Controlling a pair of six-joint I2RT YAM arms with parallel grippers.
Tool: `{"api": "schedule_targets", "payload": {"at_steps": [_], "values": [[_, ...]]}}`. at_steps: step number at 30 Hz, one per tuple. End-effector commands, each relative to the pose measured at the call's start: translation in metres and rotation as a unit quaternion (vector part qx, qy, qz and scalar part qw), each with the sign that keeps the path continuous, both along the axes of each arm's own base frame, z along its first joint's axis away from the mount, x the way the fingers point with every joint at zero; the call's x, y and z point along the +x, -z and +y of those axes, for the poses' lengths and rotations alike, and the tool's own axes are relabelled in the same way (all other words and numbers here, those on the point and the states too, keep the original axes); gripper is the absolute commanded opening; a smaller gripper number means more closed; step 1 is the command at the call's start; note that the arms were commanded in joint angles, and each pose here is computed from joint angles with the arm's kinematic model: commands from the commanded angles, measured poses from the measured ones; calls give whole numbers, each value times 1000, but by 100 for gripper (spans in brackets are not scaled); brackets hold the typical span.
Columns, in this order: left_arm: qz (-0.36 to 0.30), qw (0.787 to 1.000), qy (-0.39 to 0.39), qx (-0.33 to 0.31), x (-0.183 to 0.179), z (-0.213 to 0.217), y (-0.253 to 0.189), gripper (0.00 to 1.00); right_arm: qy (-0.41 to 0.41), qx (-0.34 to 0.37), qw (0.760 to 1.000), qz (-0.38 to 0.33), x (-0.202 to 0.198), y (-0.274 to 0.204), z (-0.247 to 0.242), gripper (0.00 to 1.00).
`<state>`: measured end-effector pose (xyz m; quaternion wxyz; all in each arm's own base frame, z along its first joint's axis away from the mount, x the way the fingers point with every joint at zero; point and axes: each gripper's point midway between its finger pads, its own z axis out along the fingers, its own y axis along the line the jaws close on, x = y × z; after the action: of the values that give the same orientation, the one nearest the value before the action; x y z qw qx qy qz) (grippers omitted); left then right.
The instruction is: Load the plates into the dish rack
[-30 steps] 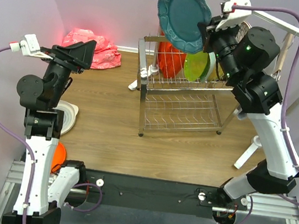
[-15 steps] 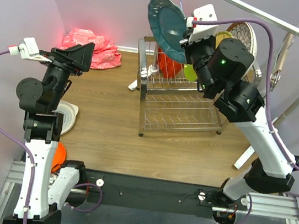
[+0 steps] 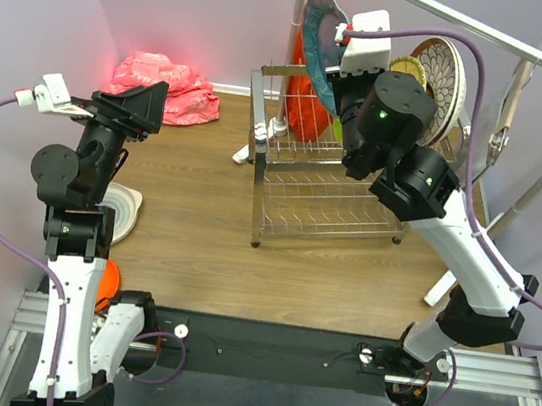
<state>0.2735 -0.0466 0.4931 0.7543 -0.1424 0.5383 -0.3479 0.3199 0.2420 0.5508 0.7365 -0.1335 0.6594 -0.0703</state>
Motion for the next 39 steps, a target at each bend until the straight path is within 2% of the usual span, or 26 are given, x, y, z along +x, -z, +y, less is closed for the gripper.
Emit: {"api": "schedule_targets", "payload": {"at_steps": [1,5,20,39], "values": [[-7,1000,-9,4,-6,4,1,78,59,119,991,-34,-9,-34,-26,0],[-3,1000,-10,3,-8,4,6,79,68,124,989,-32,-9,-33,-27,0],[4,1000,-14,4,-7,7,14,78,91,73,993,-14,-4,-8,-28,0],[11,1000,-14,7,-3,10,19,78,125,62,990,-6,6,10,-48,1]]}}
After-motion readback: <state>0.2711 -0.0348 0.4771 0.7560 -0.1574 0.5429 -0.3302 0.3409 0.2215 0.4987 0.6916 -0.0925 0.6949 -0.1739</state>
